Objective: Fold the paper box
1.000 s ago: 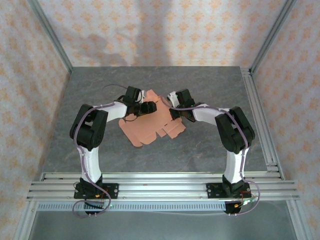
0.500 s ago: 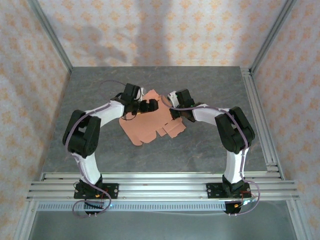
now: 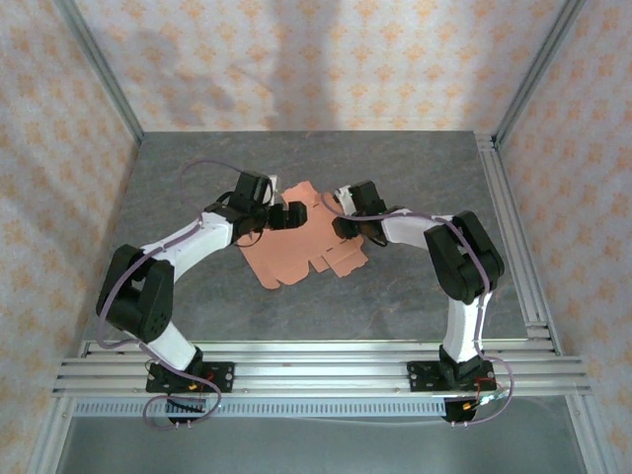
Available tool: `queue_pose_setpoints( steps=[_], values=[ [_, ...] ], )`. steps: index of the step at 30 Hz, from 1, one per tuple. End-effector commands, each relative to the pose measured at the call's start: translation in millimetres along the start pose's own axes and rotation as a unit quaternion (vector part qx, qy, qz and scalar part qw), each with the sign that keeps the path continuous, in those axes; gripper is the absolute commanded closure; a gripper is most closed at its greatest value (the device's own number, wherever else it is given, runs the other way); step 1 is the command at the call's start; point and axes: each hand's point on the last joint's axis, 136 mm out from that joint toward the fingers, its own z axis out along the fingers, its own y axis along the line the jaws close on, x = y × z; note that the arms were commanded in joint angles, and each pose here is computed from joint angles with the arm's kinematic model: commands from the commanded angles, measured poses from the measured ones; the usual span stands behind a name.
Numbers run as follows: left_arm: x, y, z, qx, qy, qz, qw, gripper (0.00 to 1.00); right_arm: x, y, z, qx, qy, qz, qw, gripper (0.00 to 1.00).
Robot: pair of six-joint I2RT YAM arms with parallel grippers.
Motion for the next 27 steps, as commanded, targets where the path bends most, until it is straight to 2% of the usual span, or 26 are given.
queue_pose_setpoints(
  steps=[1, 12, 21, 27],
  values=[
    [5.8, 11.7, -0.7, -0.023, -0.001, 0.002, 1.0, 0.01, -17.5, -3.8, -14.1, -0.021, -0.038, 0.037, 0.998, 0.6],
    [10.4, 15.7, 6.9, -0.029, 0.008, -0.003, 1.0, 0.01, -11.1, -3.1, 6.0, -0.043, -0.03, 0.059, 0.997, 0.68],
    [13.1, 14.7, 9.7, -0.025, 0.018, -0.001, 1.0, 0.01, -3.8, -2.8, 14.8, -0.048, -0.024, 0.06, 0.997, 0.72],
    [14.3, 13.0, 10.9, -0.021, 0.023, -0.002, 1.0, 0.0, -0.3, -3.8, 19.2, -0.046, -0.019, 0.056, 0.997, 0.8]
  ],
)
